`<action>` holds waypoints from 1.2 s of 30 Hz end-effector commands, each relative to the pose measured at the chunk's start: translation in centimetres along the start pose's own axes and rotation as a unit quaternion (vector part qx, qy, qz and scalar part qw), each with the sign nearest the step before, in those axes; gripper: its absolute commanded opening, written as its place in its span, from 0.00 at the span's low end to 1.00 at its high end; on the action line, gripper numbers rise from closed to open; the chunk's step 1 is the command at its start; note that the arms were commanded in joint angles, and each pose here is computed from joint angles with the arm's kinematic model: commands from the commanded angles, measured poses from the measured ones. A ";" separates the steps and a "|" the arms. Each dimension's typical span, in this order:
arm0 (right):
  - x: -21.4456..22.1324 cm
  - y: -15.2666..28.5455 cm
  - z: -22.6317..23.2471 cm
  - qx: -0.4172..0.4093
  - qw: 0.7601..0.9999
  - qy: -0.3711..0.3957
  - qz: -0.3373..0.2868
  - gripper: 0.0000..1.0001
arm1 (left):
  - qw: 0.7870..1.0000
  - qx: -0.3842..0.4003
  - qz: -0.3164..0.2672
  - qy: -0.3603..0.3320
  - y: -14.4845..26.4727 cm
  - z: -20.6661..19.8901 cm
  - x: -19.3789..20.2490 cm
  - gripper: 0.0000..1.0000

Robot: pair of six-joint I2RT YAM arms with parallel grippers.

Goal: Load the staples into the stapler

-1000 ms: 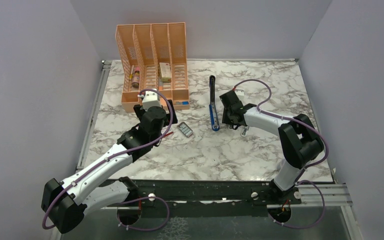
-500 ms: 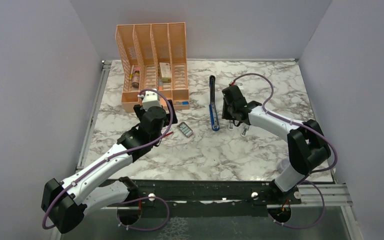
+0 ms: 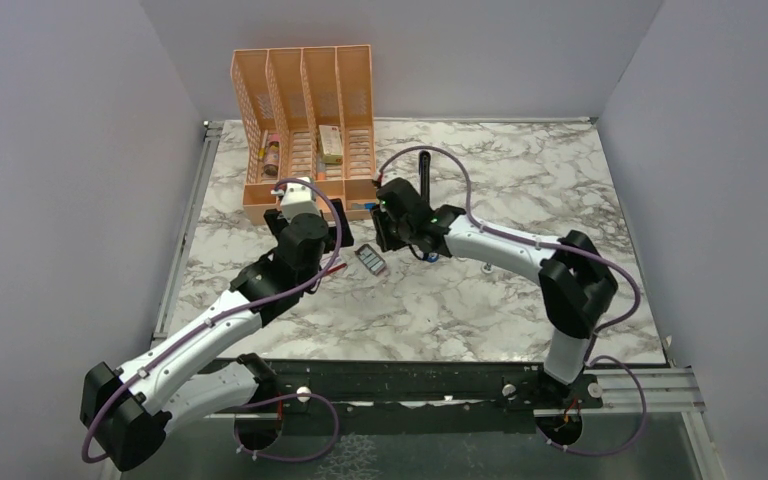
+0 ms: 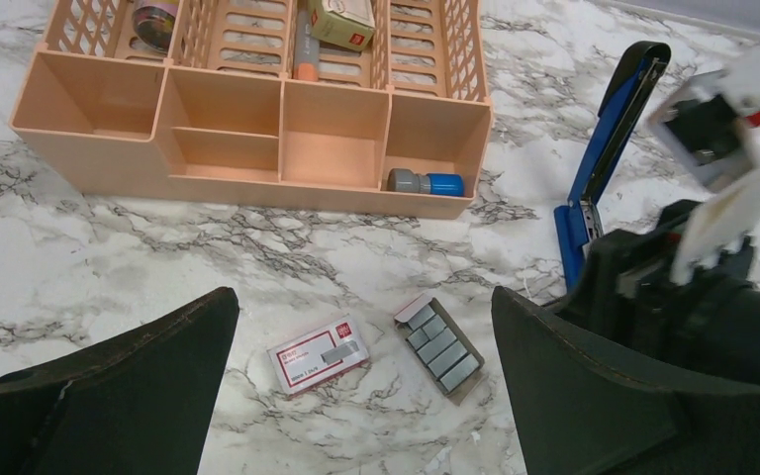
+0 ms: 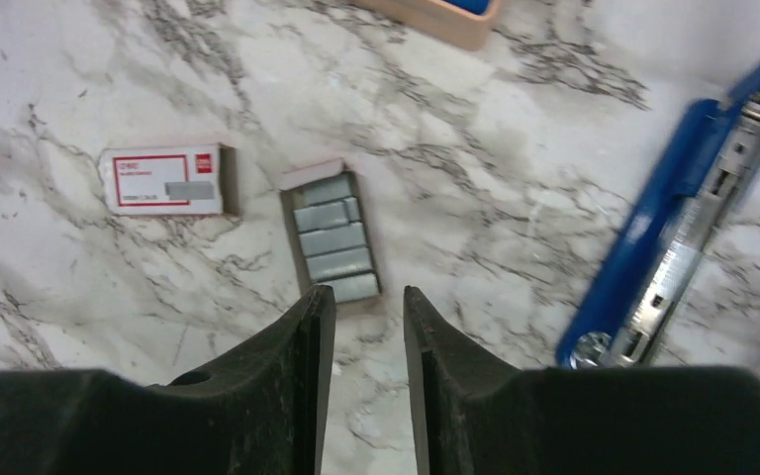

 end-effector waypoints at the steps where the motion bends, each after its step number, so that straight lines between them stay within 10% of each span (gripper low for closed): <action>1: -0.1 -2.2 2.2 -0.017 0.998 0.048 0.030 0.36 | 0.999 0.005 -0.025 0.020 0.4 -0.1 -1.2 0.99; 36: 1.5 -8.3 5.2 -0.008 0.988 0.111 0.106 0.34 | 1.000 0.002 -0.024 0.018 0.4 0.1 -1.0 0.99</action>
Point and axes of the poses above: each gripper's point midway between its finger pads, its own y axis back along the fingers, its own z axis along the line the jaws close on, x = y × z, the point moved 8 cm from there along y, back along the fingers, and after that the axes turned 13 degrees about y, right-handed, at the moved point
